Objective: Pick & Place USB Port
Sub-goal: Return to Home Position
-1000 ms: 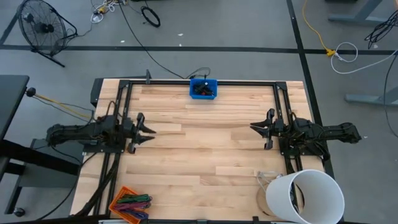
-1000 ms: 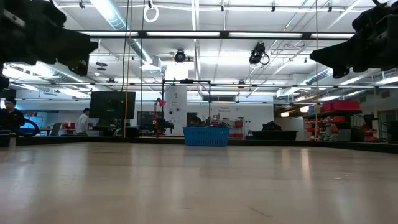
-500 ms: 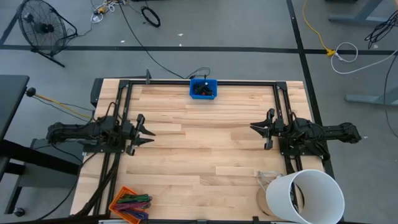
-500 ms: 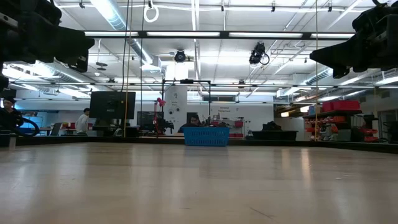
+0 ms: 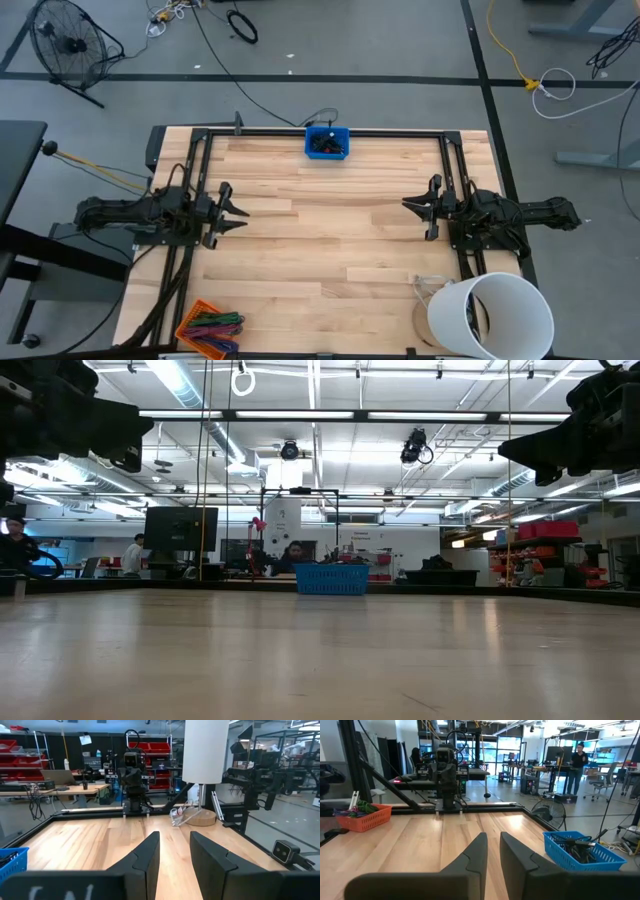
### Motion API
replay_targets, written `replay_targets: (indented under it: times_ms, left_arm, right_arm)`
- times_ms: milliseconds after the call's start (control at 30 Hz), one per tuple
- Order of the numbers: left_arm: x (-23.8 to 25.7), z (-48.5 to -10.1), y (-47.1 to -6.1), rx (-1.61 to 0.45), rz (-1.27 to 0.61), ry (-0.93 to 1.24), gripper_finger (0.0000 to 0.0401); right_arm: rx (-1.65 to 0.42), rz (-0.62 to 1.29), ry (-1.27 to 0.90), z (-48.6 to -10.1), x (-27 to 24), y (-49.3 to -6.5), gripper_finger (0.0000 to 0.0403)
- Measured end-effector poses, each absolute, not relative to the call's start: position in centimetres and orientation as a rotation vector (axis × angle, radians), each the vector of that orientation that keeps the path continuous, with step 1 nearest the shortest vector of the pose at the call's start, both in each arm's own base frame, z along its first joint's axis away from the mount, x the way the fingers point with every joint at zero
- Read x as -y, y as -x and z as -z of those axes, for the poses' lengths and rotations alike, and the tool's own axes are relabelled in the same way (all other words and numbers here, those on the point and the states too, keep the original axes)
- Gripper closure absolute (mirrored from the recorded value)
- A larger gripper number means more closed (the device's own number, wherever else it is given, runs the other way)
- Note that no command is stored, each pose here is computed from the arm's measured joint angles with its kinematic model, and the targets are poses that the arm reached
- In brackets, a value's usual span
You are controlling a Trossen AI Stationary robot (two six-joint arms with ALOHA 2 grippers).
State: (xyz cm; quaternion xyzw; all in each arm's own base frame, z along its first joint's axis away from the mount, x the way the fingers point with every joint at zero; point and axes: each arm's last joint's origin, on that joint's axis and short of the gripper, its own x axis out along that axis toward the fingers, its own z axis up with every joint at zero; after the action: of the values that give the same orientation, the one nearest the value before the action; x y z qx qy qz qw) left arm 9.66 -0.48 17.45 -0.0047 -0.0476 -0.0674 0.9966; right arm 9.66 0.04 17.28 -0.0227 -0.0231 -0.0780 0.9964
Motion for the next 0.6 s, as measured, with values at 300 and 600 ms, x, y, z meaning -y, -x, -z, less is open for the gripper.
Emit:
replay_targets:
  times_ms: [300,600]
  left_arm:
    - [0.47,-17.48,-9.69,0.097,0.132,0.01,0.0289]
    - [0.47,-17.49,-9.69,0.098,0.131,0.01,0.0289]
  right_arm:
    - [0.046,0.156,0.046,-17.28,-0.04,-9.67,0.0349]
    - [0.046,0.156,0.046,-17.28,-0.04,-9.67,0.0349]
